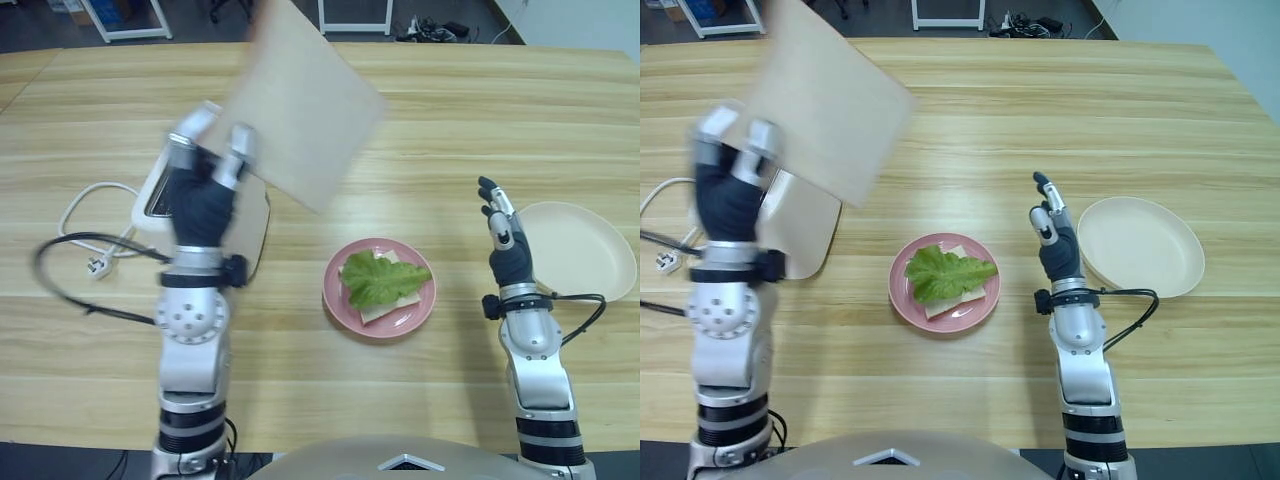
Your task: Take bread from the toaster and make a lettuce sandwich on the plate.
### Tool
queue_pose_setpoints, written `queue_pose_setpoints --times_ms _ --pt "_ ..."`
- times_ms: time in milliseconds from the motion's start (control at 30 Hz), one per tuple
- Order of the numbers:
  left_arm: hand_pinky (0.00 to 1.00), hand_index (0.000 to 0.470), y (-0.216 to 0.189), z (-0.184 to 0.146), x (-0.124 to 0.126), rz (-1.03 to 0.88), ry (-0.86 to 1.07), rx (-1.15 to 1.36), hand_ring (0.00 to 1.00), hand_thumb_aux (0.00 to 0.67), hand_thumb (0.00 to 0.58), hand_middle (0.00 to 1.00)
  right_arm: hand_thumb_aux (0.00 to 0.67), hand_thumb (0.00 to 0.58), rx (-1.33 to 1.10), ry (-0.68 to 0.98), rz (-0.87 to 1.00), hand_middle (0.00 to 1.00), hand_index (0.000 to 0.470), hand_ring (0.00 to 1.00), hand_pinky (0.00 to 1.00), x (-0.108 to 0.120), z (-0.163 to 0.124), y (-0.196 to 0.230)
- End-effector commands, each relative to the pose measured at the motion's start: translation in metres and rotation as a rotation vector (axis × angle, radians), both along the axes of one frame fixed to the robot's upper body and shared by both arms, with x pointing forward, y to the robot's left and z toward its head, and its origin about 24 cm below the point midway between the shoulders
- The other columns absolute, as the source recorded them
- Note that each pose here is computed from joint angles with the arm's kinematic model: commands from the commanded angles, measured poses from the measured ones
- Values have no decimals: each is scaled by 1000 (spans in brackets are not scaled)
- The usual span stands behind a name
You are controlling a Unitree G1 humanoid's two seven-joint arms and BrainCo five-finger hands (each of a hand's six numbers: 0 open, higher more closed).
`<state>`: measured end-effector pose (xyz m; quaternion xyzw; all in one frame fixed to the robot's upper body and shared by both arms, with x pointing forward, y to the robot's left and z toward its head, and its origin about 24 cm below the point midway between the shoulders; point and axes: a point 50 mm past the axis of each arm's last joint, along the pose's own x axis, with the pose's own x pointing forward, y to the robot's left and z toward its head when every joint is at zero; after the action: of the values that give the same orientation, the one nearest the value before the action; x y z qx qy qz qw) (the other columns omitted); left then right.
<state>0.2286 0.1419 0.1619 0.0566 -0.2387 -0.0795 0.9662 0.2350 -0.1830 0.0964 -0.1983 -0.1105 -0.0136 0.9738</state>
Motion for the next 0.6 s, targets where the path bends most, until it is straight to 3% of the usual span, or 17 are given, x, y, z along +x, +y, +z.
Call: queue_pose_setpoints --times_ms 33,267,600 --pt "1000 470 -26 -49 14 -165 262 118 1000 670 580 1000 0 0 11 19 -27 0 0 0 0 4 -4 -8" --pt "1000 470 -34 -91 29 -320 450 363 1000 670 580 1000 0 0 9 55 -2 0 0 0 0 6 -15 -3" --pt "1000 470 -34 -132 38 -339 573 487 1000 670 580 1000 0 0 -1 82 29 0 0 0 0 5 -23 3"
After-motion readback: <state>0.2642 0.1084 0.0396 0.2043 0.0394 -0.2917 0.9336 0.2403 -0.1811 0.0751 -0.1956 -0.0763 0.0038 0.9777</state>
